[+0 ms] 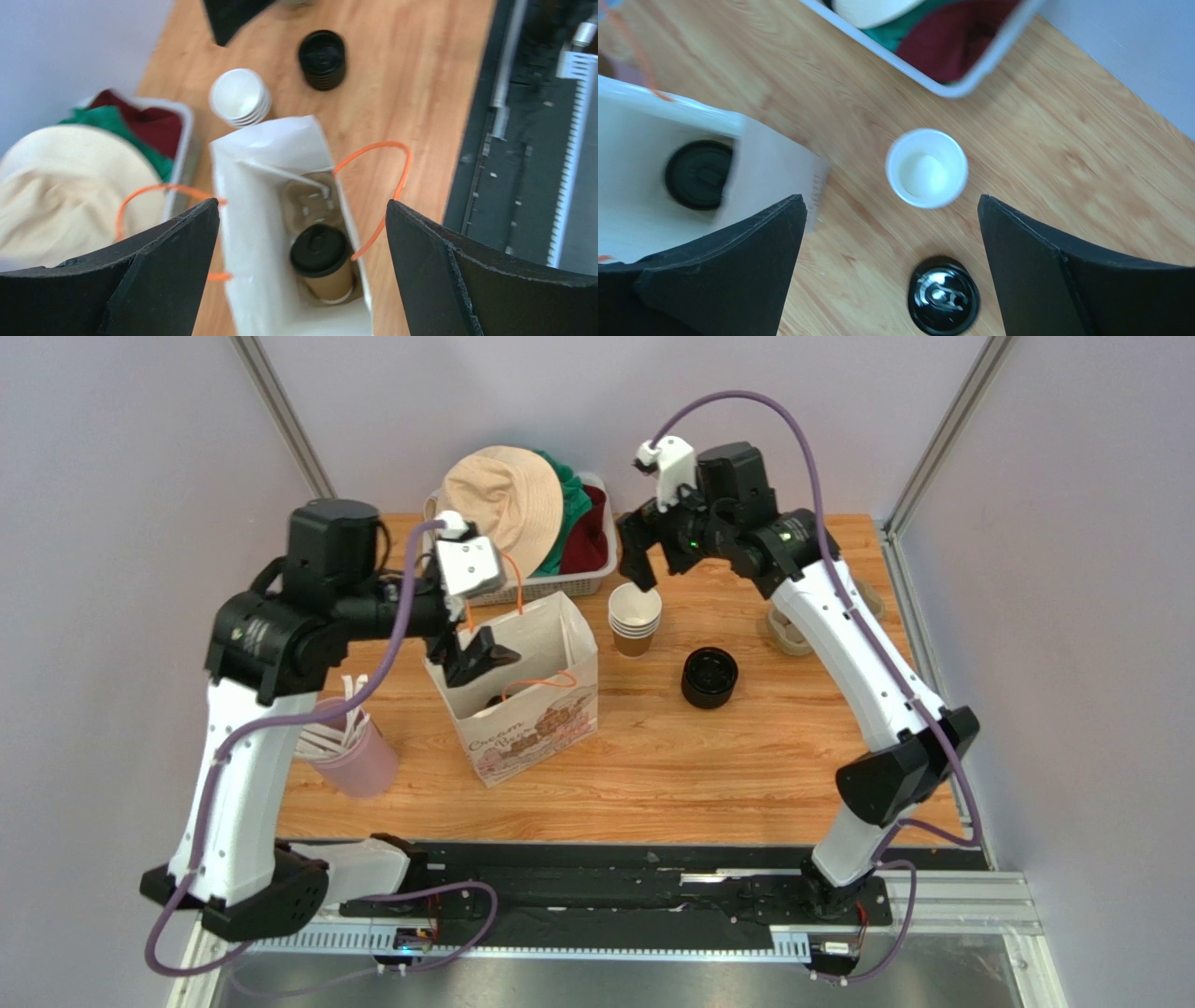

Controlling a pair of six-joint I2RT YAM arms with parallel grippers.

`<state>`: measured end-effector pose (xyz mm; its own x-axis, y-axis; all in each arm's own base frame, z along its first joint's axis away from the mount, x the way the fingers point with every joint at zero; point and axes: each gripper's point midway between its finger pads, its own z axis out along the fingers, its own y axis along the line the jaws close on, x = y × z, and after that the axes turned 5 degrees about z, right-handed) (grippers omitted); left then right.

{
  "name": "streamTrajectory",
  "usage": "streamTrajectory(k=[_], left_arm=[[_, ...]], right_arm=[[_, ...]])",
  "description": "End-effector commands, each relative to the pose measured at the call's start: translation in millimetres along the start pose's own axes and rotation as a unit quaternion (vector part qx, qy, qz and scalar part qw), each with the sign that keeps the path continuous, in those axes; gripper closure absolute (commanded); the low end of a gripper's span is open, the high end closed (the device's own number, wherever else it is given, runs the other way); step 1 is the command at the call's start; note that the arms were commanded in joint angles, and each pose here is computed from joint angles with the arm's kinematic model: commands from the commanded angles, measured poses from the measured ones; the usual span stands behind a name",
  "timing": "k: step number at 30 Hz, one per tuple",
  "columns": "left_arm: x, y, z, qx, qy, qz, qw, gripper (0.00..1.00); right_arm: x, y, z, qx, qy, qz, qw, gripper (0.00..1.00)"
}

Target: Pack the takeout coffee

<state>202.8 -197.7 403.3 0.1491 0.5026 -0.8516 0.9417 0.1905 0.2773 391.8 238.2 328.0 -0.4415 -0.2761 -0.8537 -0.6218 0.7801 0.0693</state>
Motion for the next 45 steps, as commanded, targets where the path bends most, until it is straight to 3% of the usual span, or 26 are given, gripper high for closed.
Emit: streamTrajectory(k=[1,5,14,17,18,22,29,39,45], left_arm=[[-12,30,-45,-0.13,-0.015,0.006,0.991,0.03],[14,41,-61,-0.19,0.001,-0.041,0.981,0.03],[58,45,-79,-0.251,0.025,-0.096,0.963,0.02],[61,47,-80,-0.254,0.022,-0.102,0.962,0.02],[61,46,-78,-0.251,0.02,-0.104,0.962,0.02],[66,48,-72,-0.242,0.016,-0.115,0.963,0.02],[68,52,-67,-0.234,0.01,-0.121,0.965,0.02],[68,54,-61,-0.219,0.003,-0.126,0.968,0.01],[67,54,-60,-0.215,0.002,-0.123,0.969,0.01]], right_arm=[[-15,64,10,-0.08,0.014,-0.002,0.997,0.03],[-5,79,50,-0.081,0.051,0.011,0.995,0.09],[21,105,70,-0.081,0.098,-0.002,0.992,0.16],[33,109,72,-0.071,0.114,-0.005,0.991,0.25],[35,109,72,-0.067,0.117,-0.006,0.991,0.36],[38,104,71,-0.047,0.119,-0.002,0.992,0.64],[39,93,63,-0.013,0.116,-0.007,0.993,0.81],[18,68,31,0.055,0.076,-0.018,0.995,0.83],[33,50,23,0.095,0.087,-0.033,0.991,0.84]])
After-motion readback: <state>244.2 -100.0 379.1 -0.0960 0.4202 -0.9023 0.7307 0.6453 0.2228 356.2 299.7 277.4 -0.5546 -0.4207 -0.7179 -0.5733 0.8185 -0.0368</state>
